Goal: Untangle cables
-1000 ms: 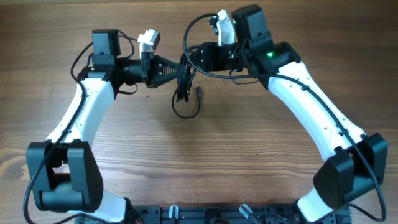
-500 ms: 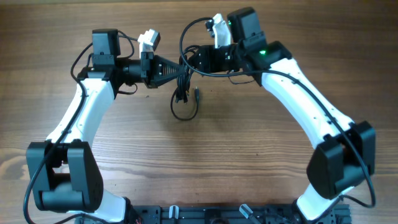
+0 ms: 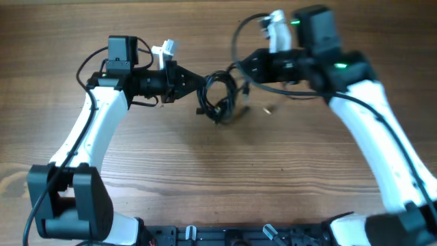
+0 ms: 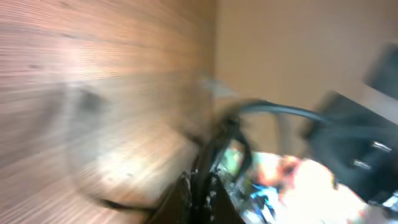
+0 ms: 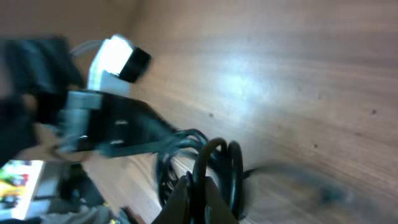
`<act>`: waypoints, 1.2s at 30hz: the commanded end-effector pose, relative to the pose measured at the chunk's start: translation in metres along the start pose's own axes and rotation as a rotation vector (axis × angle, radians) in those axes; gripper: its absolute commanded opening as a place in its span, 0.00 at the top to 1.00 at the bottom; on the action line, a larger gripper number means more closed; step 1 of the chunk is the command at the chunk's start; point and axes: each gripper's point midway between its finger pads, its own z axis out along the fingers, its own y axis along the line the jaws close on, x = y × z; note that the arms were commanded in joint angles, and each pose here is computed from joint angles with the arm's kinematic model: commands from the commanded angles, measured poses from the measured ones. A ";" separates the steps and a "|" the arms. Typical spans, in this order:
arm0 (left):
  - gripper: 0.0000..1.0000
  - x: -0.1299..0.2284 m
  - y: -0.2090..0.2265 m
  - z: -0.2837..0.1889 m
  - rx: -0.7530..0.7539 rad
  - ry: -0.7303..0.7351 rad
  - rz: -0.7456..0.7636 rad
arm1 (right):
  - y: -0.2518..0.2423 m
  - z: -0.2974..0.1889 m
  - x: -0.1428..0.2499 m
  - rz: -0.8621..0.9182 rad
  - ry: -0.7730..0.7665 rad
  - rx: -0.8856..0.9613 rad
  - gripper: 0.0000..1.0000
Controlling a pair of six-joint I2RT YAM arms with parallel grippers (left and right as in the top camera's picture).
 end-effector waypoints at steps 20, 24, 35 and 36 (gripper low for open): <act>0.96 -0.012 0.120 -0.040 -0.624 -0.179 -0.114 | -0.100 -0.191 -0.143 0.192 -0.767 0.239 0.96; 0.96 -0.012 0.125 -0.044 -0.656 -0.184 -0.120 | -0.136 -0.210 -0.141 0.186 -0.827 0.480 0.96; 0.96 -0.008 0.054 -0.010 -0.226 -0.051 0.136 | -0.065 -0.083 -0.058 -0.026 -0.261 0.180 0.65; 0.96 -0.007 0.037 -0.007 -0.130 -0.032 0.173 | -0.053 -0.073 -0.051 -0.052 -0.228 0.149 0.60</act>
